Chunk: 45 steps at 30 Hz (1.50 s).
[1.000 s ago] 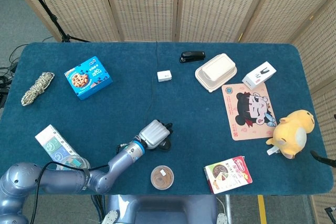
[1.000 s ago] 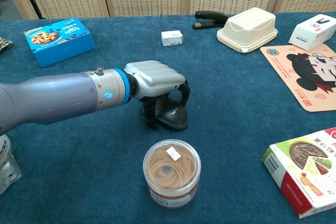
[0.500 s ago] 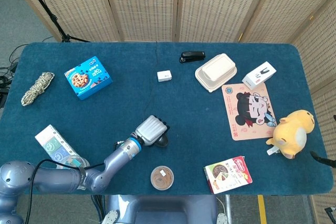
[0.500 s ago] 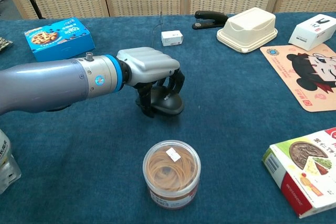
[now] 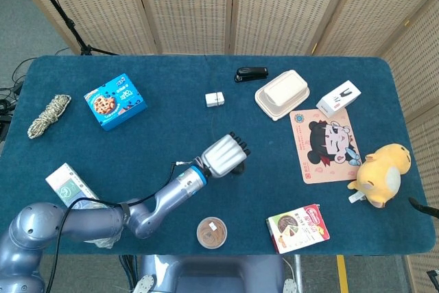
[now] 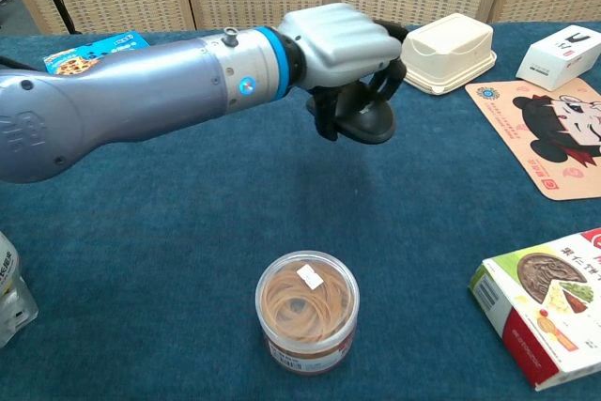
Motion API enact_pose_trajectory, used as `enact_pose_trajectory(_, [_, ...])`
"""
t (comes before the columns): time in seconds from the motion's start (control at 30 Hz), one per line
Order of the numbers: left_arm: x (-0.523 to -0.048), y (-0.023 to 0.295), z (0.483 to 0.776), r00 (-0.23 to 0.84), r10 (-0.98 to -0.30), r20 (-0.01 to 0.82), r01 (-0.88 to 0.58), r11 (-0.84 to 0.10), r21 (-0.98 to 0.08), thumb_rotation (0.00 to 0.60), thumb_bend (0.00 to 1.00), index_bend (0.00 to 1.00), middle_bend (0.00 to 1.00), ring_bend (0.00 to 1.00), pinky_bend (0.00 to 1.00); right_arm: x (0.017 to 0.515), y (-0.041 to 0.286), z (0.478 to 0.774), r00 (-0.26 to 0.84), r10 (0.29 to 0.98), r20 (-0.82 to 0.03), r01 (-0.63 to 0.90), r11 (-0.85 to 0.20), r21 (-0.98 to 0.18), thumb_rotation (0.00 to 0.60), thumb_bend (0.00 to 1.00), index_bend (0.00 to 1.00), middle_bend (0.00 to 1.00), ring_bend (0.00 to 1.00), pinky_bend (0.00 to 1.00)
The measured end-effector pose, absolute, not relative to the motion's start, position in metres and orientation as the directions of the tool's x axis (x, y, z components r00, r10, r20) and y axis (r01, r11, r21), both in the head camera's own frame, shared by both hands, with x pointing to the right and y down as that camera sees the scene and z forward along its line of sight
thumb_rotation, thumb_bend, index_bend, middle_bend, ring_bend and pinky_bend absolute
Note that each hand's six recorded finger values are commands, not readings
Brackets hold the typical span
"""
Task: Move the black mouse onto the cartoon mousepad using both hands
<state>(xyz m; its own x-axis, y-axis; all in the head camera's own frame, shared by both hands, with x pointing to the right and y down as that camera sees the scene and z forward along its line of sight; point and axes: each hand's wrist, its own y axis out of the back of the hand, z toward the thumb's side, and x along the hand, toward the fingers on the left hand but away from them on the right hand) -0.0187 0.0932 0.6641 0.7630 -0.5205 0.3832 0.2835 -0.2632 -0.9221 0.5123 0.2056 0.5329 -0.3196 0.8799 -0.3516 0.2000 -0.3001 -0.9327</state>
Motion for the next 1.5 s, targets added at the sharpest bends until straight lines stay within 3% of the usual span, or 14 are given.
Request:
enact_pose_trajectory(0.47, [0.048,0.086,0.686,0.801,-0.478,0.361,0.330,-0.152,-0.932,0.600,0.47,0.49,0.44,0.41,0.44,0.516,0.205,0.536,-0.328,0.870,-0.368,0.210,-0.313,-0.926,0.600,0.00,0.00,0.00,0.00,0.00])
enact_pose_trajectory(0.53, [0.055,0.089,0.691,0.800,-0.474,0.368,0.335,-0.156,-0.929,0.600,0.44,0.41,0.35,0.34,0.44,0.516,0.204,0.537,-0.329,0.869,-0.369,0.211,-0.314,-0.926,0.600,0.00,0.00,0.00,0.00,0.00])
enact_pose_trajectory(0.6, [0.059,0.092,0.697,0.797,-0.469,0.381,0.346,-0.163,-0.924,0.600,0.38,0.20,0.14,0.17,0.38,0.517,0.204,0.537,-0.332,0.867,-0.371,0.210,-0.316,-0.925,0.600,0.00,0.00,0.00,0.00,0.00])
enact_pose_trajectory(0.7, [0.063,0.097,0.705,0.791,-0.458,0.406,0.358,-0.191,-0.914,0.600,0.31,0.01,0.00,0.01,0.28,0.518,0.204,0.538,-0.334,0.865,-0.375,0.212,-0.318,-0.924,0.600,0.00,0.00,0.00,0.00,0.00])
enact_pose_trajectory(0.97, [0.058,0.096,0.698,0.790,-0.463,0.402,0.322,-0.246,-0.914,0.600,0.21,0.00,0.00,0.00,0.20,0.515,0.205,0.539,-0.328,0.866,-0.378,0.208,-0.324,-0.923,0.600,0.00,0.00,0.00,0.00,0.00])
enact_pose_trajectory(1.17, [0.036,0.083,0.671,0.795,-0.484,0.366,0.248,-0.290,-0.924,0.600,0.16,0.00,0.00,0.00,0.10,0.511,0.205,0.543,-0.320,0.865,-0.386,0.200,-0.337,-0.920,0.600,0.00,0.00,0.00,0.00,0.00])
enact_pose_trajectory(1.3, [0.003,0.067,0.645,0.781,-0.518,0.349,0.198,-0.325,-0.925,0.600,0.13,0.00,0.00,0.00,0.00,0.507,0.206,0.546,-0.309,0.867,-0.392,0.192,-0.347,-0.918,0.600,0.00,0.00,0.00,0.00,0.00])
enact_pose_trajectory(1.5, [-0.075,0.040,0.606,0.706,-0.615,0.353,0.143,-0.364,-0.920,0.600,0.12,0.00,0.00,0.00,0.00,0.499,0.202,0.549,-0.289,0.877,-0.385,0.190,-0.341,-0.921,0.600,0.00,0.00,0.00,0.00,0.00])
